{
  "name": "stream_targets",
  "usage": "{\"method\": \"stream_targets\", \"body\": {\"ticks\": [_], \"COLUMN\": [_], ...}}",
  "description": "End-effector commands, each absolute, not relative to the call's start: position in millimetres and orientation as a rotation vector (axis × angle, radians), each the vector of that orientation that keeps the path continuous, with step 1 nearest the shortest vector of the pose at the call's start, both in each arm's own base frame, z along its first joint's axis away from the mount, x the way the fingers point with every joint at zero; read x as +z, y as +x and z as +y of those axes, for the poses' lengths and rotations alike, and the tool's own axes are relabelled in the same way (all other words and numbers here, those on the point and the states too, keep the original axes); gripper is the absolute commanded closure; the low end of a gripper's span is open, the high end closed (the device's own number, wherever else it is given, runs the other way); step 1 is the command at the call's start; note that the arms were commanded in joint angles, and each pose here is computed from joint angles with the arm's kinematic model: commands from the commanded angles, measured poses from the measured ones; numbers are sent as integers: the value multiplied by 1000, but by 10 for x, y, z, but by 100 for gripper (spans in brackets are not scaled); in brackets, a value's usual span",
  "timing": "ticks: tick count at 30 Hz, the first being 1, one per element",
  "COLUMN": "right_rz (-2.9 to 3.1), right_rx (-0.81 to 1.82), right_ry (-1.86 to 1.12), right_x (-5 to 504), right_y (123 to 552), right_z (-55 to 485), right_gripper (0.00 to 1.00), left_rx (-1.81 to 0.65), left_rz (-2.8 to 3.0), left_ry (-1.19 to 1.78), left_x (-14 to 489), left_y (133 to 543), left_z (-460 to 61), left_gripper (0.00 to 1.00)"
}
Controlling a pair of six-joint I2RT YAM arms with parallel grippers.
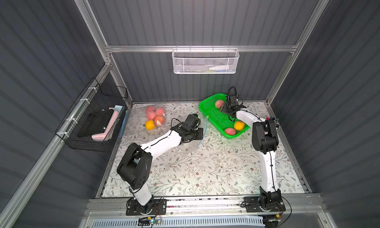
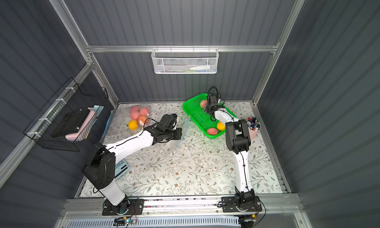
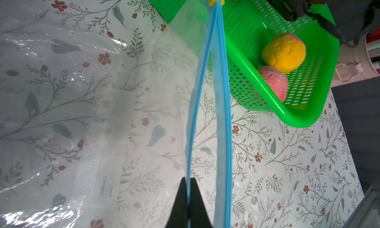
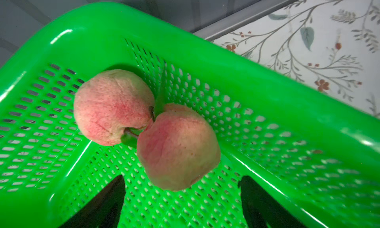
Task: Place the peach in a zip-top bag and seal the zipper
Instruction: Pick up the peach from the basket.
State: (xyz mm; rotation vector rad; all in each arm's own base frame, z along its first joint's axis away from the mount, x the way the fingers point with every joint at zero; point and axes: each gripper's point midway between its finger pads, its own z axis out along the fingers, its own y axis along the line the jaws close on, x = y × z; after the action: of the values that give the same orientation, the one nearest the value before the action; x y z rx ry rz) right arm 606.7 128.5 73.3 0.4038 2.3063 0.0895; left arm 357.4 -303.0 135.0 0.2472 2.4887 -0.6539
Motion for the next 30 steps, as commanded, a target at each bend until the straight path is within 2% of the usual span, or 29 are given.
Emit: {"method": "stream_targets", "body": {"ticks": [1, 10, 15, 22, 30], "right_rz": [2291, 2300, 2305, 2285, 2211], "right_rx": [82, 76, 84, 197, 479], "right_ry": [384, 359, 332, 344, 267], "right_x": [775, 645, 748, 1250, 1969], "right_y": [6217, 6299, 6282, 6071, 5395], "right_z": [1227, 1224, 1244, 1311, 1488], "right_gripper": [18, 22, 37, 44, 45], "left_rx": [-666, -653, -647, -619, -609], "left_rz": [2502, 2508, 2504, 2503, 2474], "left_ry": [263, 273, 268, 262, 257], "left_x": [1282, 1260, 1277, 1305, 1415], "left_y": [3531, 3519, 3518, 3511, 3496], "left_z": [-3031, -3014, -2997, -2941, -2856], "left_gripper": [100, 100, 100, 100, 100]}}
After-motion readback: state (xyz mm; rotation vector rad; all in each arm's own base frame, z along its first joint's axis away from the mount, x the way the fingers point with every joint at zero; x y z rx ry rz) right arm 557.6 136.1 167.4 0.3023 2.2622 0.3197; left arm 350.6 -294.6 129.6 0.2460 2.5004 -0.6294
